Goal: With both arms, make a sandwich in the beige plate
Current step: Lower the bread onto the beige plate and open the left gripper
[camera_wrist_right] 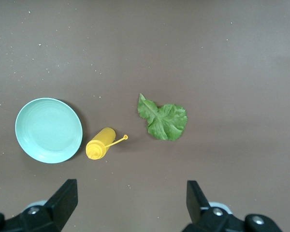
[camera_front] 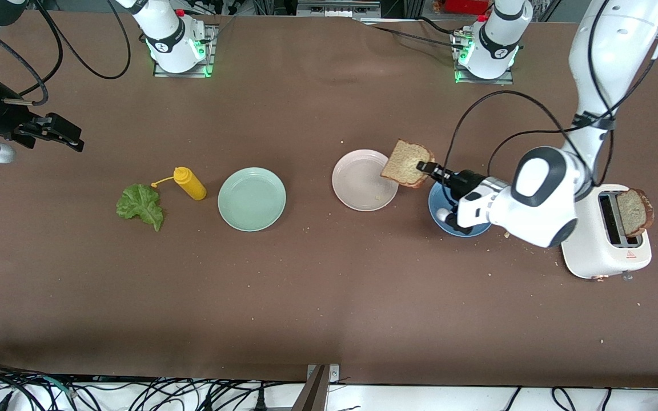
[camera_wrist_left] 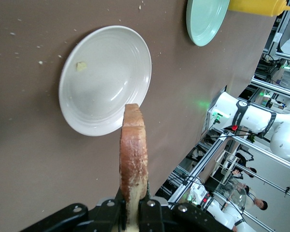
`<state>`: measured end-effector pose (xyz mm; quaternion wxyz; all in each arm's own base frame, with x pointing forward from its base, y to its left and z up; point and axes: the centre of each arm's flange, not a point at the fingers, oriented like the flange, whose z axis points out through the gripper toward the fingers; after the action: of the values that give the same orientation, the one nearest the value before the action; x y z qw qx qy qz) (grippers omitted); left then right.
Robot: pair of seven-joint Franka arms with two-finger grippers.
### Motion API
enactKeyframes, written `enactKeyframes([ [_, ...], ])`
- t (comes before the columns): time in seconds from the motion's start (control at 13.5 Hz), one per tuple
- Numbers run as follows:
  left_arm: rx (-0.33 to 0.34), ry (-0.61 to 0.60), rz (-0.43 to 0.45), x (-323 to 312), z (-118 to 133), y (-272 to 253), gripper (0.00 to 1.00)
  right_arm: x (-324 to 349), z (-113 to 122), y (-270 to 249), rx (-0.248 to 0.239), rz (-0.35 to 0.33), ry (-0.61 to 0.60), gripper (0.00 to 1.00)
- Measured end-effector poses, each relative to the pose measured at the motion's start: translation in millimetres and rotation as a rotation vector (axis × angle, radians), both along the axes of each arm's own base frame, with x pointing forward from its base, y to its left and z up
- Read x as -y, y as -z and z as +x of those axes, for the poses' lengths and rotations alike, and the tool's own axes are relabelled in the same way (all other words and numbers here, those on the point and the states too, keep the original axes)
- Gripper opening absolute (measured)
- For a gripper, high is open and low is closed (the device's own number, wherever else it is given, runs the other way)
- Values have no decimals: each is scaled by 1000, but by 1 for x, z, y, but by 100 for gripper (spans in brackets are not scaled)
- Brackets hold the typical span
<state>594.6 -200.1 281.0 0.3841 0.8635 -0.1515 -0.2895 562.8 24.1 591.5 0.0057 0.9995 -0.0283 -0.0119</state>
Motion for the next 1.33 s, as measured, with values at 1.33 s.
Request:
enactKeyframes([
  [1.33,137,4,11,78,-29,83,44,1,0,0,1,0,1,100],
])
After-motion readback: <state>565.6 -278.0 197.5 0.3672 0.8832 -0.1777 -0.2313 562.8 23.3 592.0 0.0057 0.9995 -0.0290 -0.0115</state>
